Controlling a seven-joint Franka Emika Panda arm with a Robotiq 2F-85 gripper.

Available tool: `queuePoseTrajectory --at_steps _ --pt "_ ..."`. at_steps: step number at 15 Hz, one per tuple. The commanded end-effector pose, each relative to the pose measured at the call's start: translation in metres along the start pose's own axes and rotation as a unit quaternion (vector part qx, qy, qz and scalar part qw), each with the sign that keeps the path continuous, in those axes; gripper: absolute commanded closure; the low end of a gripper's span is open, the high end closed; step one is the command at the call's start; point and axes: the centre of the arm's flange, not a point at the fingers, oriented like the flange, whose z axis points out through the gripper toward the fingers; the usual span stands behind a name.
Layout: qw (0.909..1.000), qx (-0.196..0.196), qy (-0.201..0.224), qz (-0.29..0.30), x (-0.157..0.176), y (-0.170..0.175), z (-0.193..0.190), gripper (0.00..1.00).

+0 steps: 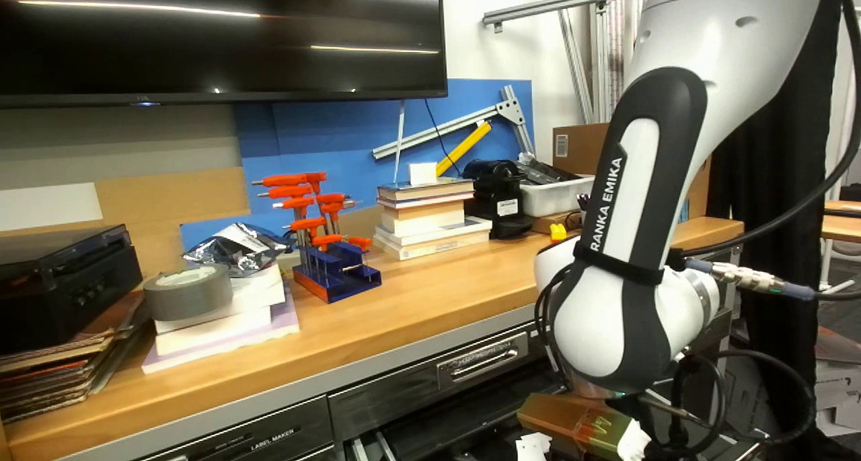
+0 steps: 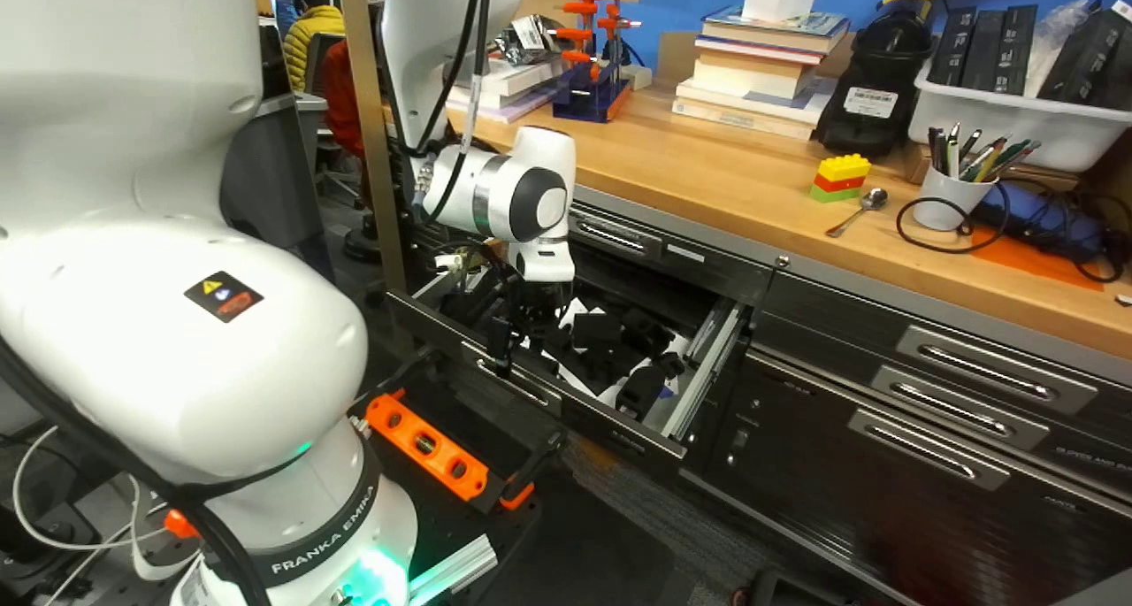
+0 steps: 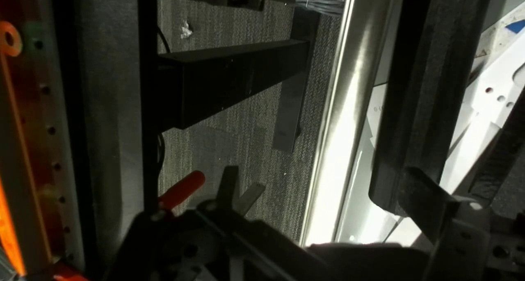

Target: Place the black objects inside the open drawer then close the drawer

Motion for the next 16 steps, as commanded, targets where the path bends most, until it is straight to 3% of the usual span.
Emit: queuePoseTrajectory --at_steps 1,9,16 --pt "0.9983 0.036 -0.045 -0.006 0.005 -0.005 0.019 0.00" --pt "0.9847 0.155 -0.074 0.030 0.017 -0.014 0.021 0.00" --pt "0.9622 0.264 -0.064 0.024 0.015 -0.049 -0.001 0.00"
